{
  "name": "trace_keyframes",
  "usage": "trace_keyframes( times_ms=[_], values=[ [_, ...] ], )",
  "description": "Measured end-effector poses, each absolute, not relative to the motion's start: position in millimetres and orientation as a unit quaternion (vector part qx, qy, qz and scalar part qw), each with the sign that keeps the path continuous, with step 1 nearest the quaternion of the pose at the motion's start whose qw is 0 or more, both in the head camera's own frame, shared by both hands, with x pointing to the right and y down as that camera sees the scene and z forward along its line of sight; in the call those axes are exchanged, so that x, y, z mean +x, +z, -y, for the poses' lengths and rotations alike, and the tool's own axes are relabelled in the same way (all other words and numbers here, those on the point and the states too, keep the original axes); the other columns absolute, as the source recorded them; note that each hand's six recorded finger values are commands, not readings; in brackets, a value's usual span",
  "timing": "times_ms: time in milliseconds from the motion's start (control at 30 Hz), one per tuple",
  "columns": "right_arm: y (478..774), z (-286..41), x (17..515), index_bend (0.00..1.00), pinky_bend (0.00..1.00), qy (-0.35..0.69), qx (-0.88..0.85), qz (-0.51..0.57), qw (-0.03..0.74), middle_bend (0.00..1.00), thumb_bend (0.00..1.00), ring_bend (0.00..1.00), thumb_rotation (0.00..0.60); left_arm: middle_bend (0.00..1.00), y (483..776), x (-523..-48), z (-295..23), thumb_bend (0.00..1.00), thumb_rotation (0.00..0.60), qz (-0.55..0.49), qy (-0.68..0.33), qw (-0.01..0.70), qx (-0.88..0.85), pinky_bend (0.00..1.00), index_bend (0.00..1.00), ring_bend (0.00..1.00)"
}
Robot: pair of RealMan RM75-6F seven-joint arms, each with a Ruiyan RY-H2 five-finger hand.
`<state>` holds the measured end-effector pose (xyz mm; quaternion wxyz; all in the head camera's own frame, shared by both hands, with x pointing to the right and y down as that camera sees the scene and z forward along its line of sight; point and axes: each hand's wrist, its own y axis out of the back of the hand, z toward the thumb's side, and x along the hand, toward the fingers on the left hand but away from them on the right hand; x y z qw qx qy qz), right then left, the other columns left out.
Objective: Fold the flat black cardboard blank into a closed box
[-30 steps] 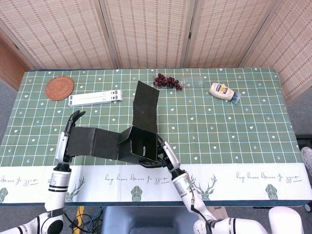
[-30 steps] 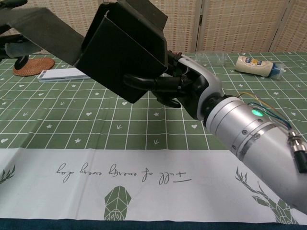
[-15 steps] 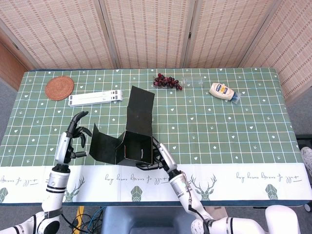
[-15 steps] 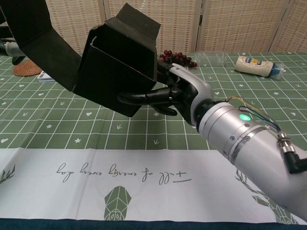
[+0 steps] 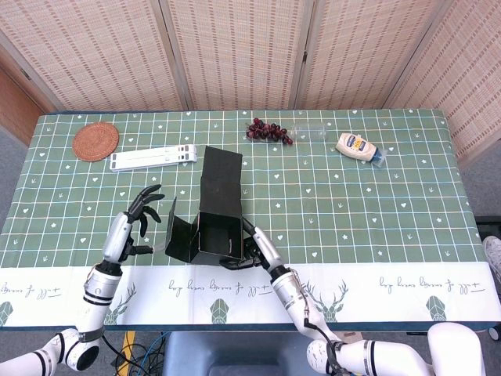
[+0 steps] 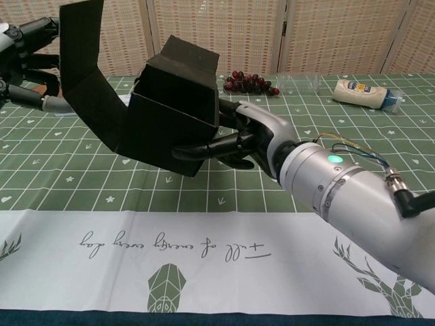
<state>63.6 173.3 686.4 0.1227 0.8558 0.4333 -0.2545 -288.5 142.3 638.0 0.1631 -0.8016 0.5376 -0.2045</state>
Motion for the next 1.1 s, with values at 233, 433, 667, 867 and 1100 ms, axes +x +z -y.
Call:
trace_keyframes(
  times_ms=[233,433,667,867,1100],
  values=[
    [699.3,-175.7,63.3,0.36,1.00,-0.287,0.859,-0.410,0.102,0.44,0.38,0.84,0.600,0.15,644.6,-285.9,-148.6,0.11,0.600,-0.514,-0.209,0.187,-0.810,0.78,0.25,0.50],
    [708.9,-179.1,62.7,0.36,1.00,-0.308,0.861,-0.393,0.097,0.44,0.38,0.84,0.600,0.15,652.4,-284.8,-154.3,0.11,0.600,-0.503,-0.213,0.199,-0.813,0.78,0.25,0.50],
    [718.6,-182.5,64.9,0.36,1.00,-0.327,0.859,-0.383,0.094,0.44,0.38,0.84,0.600,0.15,663.4,-281.4,-161.3,0.11,0.600,-0.484,-0.223,0.219,-0.817,0.78,0.25,0.50],
    [723.8,-184.4,69.3,0.36,1.00,-0.338,0.856,-0.379,0.094,0.44,0.38,0.84,0.600,0.16,678.8,-285.3,-173.5,0.11,0.600,-0.458,-0.245,0.244,-0.819,0.78,0.26,0.50],
    [727.3,-187.3,70.6,0.36,1.00,-0.344,0.855,-0.377,0.095,0.44,0.38,0.84,0.600,0.16,686.5,-277.2,-182.5,0.11,0.600,-0.440,-0.242,0.253,-0.827,0.78,0.26,0.50]
  ],
)
